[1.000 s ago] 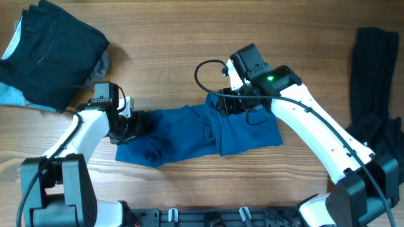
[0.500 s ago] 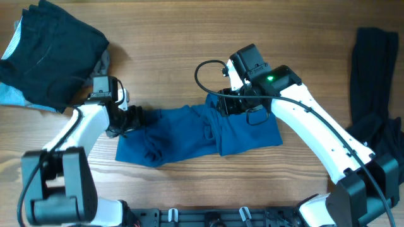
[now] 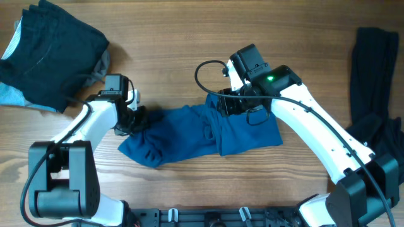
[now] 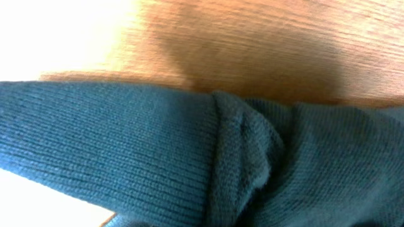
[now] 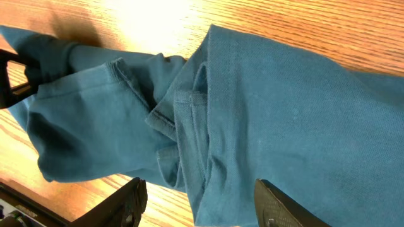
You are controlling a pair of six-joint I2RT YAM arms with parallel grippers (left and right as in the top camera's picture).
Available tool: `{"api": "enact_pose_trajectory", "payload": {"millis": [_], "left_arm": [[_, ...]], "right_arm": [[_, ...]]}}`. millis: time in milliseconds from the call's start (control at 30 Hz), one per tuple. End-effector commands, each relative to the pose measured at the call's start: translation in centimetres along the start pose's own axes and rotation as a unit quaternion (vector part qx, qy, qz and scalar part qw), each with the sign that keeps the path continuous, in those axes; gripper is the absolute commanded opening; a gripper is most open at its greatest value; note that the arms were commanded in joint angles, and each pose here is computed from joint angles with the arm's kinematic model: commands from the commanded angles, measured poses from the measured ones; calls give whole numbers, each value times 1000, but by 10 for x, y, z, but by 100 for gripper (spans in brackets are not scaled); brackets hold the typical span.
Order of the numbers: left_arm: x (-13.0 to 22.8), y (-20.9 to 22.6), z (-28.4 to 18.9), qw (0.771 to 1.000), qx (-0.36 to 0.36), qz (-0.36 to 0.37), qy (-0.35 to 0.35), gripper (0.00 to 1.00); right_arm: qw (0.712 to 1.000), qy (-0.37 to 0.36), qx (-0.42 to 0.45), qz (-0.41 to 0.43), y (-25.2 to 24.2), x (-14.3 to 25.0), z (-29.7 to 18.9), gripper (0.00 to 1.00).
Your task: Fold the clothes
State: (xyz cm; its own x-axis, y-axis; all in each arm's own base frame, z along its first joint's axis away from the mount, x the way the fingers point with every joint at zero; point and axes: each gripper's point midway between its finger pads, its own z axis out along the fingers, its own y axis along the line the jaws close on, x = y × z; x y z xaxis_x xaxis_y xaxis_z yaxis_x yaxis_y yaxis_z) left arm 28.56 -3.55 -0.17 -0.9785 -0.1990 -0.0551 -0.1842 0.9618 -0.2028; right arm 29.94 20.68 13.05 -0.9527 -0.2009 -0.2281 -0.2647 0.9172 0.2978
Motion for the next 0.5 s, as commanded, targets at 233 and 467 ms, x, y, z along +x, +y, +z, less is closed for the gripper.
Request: {"api": "enact_pose_trajectory", "payload": {"millis": [233,467], "left_arm": [[-19,40,-43,995,-19,-100,-7,8],[7,36,-38,994,-26,-96,42,52]], "right_arm": [[1000,-8,16,3,-5,-4,-1,59],[1000,-8,17,3,-5,-4,-1,60]]}}
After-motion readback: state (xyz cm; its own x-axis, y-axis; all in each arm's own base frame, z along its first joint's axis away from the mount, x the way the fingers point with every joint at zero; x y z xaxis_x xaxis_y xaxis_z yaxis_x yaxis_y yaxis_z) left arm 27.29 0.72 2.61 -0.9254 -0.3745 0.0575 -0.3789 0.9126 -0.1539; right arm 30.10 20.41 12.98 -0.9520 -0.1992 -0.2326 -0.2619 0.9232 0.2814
